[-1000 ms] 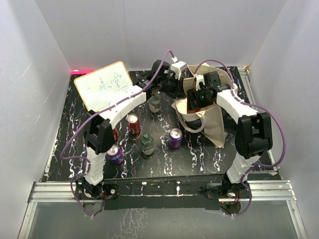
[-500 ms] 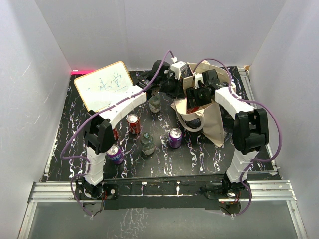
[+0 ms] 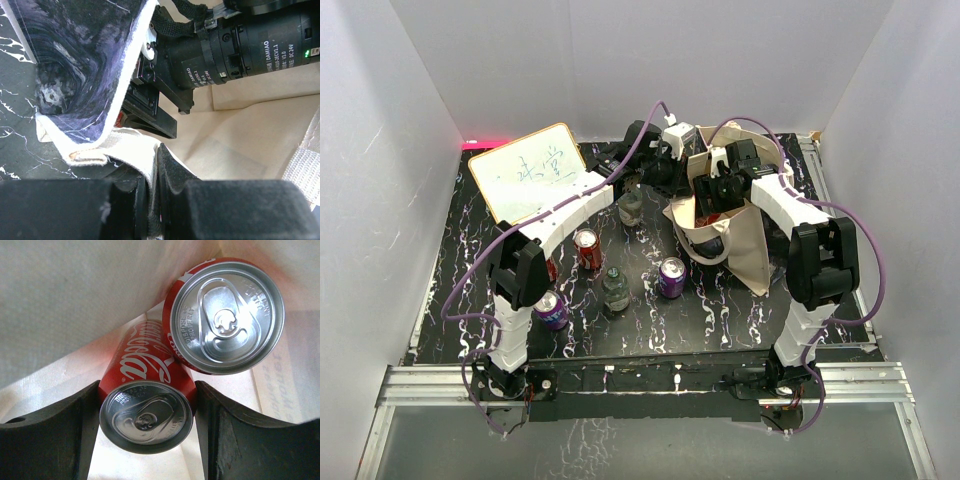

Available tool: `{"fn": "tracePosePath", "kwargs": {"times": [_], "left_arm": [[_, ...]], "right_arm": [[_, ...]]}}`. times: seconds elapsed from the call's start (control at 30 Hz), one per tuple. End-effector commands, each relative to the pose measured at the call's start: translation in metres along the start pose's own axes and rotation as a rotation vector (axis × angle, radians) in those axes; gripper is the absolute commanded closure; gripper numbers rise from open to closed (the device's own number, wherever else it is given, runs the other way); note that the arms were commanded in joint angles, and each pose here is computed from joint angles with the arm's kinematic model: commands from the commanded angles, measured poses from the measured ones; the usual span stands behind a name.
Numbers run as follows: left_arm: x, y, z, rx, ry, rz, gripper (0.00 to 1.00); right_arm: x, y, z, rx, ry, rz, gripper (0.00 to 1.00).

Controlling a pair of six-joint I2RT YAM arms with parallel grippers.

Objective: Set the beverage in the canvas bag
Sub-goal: Place the drink in the canvas bag.

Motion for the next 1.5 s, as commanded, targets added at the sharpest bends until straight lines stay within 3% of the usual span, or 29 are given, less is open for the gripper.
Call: {"fn": "tracePosePath", "kwargs": {"times": [0.0,0.4,0.83,1.47], "left_arm": [[-0.004,-0.021,-0.001,0.045,-0.007,-0.089,0.95],[-0.006,-0.022,-0.001,0.043,-0.011,-0.092,0.96],[-0.005,-0.023,-0.001,0.026,-0.023,-0.102,0.96],[-0.005,-0.031,-0.001,-0.006,-0.053,-0.133,0.93]], "right_arm": [[0.004,0.001,0.013,0.0,-0.075,0.035,0.29],[-0.004,-0.007,0.013,-0.015,-0.056,0.003,0.18],[-0.033,-0.019,0.017,-0.033,0.002,-0.085,0.17],[-0.104,-0.03,0.025,-0.105,0.086,-0.319,0.17]]}}
Point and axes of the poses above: each gripper's point midway between its finger pads, its own x axis out along the fingers, its own z axis along the line the jaws close on, y = z × x, the point moved 10 cm from there along -x, back along the fingers, and after that the axes turned 1 degree about x, right-handed, at the moved point
